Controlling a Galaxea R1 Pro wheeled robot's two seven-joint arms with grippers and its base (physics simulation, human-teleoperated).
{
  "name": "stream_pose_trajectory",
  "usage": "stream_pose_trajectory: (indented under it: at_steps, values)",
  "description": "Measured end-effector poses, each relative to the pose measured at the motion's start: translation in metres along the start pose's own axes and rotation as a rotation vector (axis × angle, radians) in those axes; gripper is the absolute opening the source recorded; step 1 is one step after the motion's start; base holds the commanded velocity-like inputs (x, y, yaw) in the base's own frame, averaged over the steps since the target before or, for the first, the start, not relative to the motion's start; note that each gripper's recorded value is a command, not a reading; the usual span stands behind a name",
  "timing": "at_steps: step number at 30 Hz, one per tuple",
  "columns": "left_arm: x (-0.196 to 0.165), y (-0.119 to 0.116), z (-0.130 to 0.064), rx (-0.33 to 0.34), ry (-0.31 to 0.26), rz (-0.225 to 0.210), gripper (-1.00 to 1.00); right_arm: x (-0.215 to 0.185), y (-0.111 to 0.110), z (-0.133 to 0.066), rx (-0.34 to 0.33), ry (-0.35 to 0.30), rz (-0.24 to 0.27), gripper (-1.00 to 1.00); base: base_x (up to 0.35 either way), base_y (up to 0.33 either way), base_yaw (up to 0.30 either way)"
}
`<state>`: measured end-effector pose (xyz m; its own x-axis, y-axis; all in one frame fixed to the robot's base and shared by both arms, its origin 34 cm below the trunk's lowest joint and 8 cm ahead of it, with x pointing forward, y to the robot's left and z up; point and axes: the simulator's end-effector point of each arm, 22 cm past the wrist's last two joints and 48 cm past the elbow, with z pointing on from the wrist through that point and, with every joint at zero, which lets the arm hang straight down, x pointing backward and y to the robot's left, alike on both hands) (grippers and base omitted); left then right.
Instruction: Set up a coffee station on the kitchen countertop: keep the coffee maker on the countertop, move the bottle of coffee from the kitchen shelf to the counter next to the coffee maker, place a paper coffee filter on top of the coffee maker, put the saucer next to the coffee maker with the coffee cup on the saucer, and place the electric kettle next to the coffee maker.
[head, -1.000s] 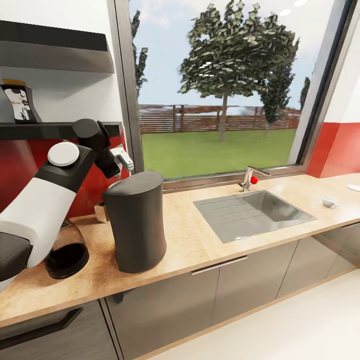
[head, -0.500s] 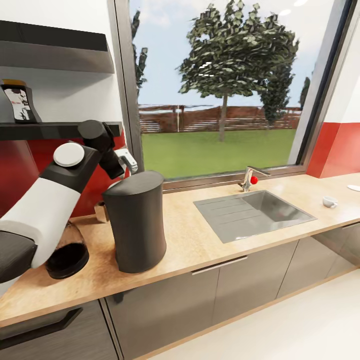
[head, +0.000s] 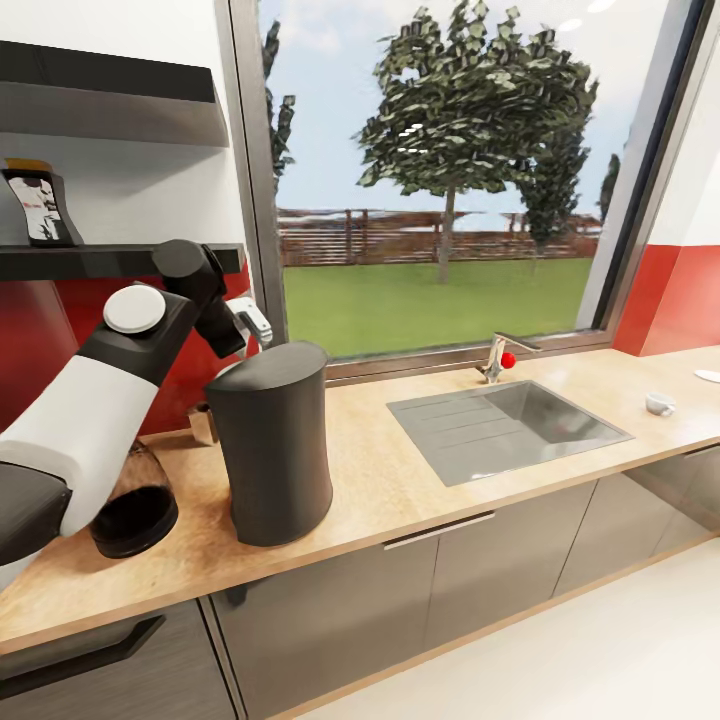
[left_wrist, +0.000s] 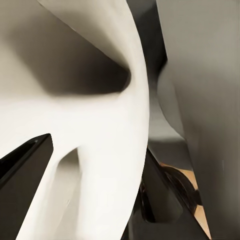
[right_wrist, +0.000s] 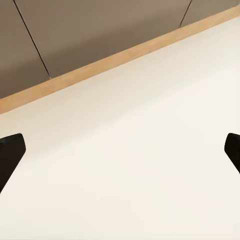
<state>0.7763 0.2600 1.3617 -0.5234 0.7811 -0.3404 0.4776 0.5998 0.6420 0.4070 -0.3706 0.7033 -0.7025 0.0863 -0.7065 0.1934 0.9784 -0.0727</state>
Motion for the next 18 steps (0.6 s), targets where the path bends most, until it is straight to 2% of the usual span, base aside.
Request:
stream_pose_trajectory:
  at_steps: [12,18]
  values:
    - [-0.0004,-0.0004,0.0000,0.001,-0.001,0.001,-1.00,0.0000,0.0003,0.0000,-0.001,0.000,-0.001,1.00,0.000,0.000,0.000]
    - [-0.0056,-0.0028,-0.0022,-0.015,0.001,0.022,-1.00,0.0000,0.0004,0.0000,-0.001,0.000,-0.001,1.00,0.000,0.000,0.000]
